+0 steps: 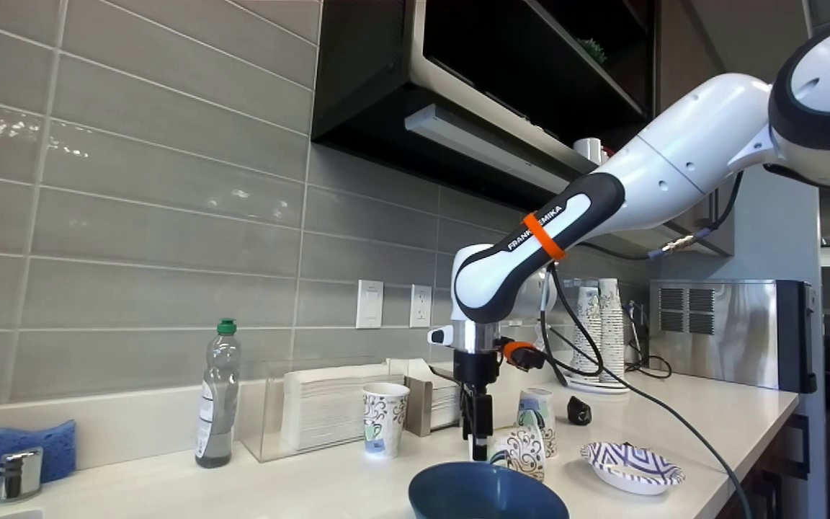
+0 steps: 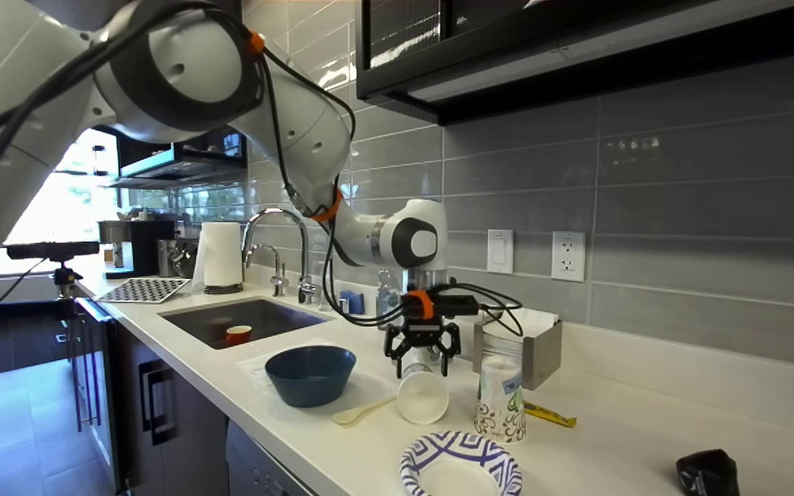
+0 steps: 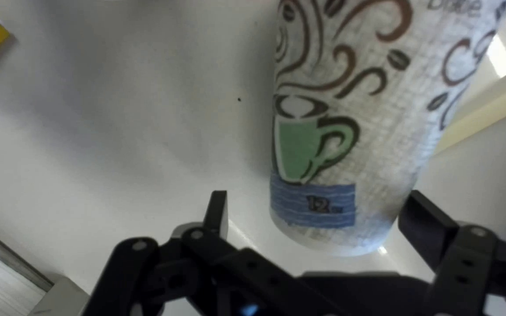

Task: Move the cup on the right slightly to the left and place the one in the middle upside down

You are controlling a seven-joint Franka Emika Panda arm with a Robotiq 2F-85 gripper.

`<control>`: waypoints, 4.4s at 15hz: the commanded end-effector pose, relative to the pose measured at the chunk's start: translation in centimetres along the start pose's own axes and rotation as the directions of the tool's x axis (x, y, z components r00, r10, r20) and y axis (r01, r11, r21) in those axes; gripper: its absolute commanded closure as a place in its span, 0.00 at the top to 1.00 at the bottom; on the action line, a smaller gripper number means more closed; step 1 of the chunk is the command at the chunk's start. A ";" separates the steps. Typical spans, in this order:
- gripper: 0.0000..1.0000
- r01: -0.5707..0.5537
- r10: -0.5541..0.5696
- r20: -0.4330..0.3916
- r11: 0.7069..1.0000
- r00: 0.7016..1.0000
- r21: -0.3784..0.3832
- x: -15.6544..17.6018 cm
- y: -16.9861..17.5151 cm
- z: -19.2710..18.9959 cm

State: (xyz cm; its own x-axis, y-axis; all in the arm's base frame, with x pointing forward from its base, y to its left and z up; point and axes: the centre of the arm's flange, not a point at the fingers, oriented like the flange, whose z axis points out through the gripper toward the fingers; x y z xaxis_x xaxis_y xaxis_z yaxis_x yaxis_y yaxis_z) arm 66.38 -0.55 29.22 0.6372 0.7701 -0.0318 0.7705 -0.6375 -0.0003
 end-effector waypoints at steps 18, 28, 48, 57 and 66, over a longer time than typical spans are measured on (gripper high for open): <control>0.41 -0.057 0.054 -0.207 0.998 0.977 -0.006 -1.6 -0.1 -5.3; 0.41 -0.313 0.254 -0.610 0.950 0.750 0.010 -6.6 -2.2 -8.5; 0.41 -0.527 0.264 -0.834 0.849 0.485 -0.038 -10.4 -3.2 -2.1; 0.41 -0.591 0.246 -0.858 0.803 0.451 -0.080 -10.6 -3.6 0.1; 0.91 -0.616 0.243 -0.866 0.782 0.438 -0.092 -10.6 -4.3 1.3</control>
State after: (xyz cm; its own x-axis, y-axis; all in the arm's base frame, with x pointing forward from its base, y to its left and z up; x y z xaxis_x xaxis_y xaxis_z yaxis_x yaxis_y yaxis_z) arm 56.15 -6.66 28.88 0.4996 0.1929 0.8445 0.2284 -0.9697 0.0864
